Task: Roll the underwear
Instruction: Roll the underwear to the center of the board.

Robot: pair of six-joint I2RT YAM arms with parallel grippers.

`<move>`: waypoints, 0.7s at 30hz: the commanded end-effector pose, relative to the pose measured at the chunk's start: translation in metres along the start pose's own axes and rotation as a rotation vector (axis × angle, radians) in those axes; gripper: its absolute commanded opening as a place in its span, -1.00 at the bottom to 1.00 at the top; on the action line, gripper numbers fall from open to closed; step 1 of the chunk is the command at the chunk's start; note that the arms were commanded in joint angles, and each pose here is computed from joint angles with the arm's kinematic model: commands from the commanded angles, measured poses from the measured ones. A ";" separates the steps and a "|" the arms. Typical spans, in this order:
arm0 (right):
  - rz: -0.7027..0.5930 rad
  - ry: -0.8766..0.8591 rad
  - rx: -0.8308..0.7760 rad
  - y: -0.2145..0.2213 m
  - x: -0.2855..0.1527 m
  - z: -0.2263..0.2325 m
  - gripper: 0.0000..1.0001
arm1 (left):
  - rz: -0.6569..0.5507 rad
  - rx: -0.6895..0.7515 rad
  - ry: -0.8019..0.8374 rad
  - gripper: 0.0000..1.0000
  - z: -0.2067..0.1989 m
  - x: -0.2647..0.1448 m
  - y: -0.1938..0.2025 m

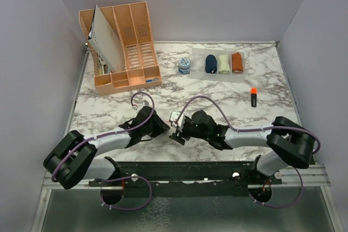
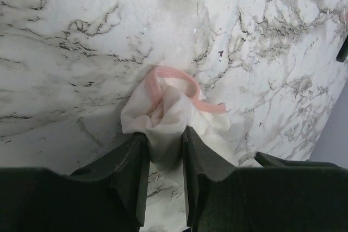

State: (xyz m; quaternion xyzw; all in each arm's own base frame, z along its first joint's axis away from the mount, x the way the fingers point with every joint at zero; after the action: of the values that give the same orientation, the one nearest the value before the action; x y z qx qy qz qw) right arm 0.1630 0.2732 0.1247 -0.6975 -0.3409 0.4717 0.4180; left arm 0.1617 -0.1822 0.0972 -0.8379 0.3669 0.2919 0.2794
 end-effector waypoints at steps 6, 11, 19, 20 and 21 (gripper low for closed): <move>0.135 0.027 -0.206 0.028 0.028 0.019 0.34 | 0.041 0.040 -0.159 -0.36 0.022 -0.003 0.007; 0.279 0.190 -0.197 0.045 0.029 0.012 -0.09 | 0.037 0.045 -0.161 -0.36 0.022 -0.008 0.007; 0.273 0.132 0.073 0.062 0.013 0.033 -0.85 | -0.062 0.016 -0.127 0.07 0.016 -0.027 -0.006; 0.242 0.098 0.132 0.062 0.012 0.037 -0.85 | -0.075 0.010 -0.112 0.10 0.015 -0.030 -0.008; 0.199 0.061 0.201 0.060 0.012 0.039 -0.85 | -0.092 0.004 -0.095 0.11 0.013 -0.033 -0.010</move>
State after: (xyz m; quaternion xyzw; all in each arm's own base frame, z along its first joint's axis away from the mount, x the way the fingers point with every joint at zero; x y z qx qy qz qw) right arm 0.1530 0.2852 0.0771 -0.7647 -0.2550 0.4464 0.3884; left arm 0.1514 -0.1678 0.1105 -0.8319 0.3501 0.3106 0.2983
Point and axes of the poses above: each gripper's point midway between its finger pads, its own x axis out along the fingers, its own z axis along the line the jaws close on, y = z × x, the point moved 10 cm from there along -x, back along the fingers, and after that the axes turned 3 degrees about -x, right-handed, at the moved point
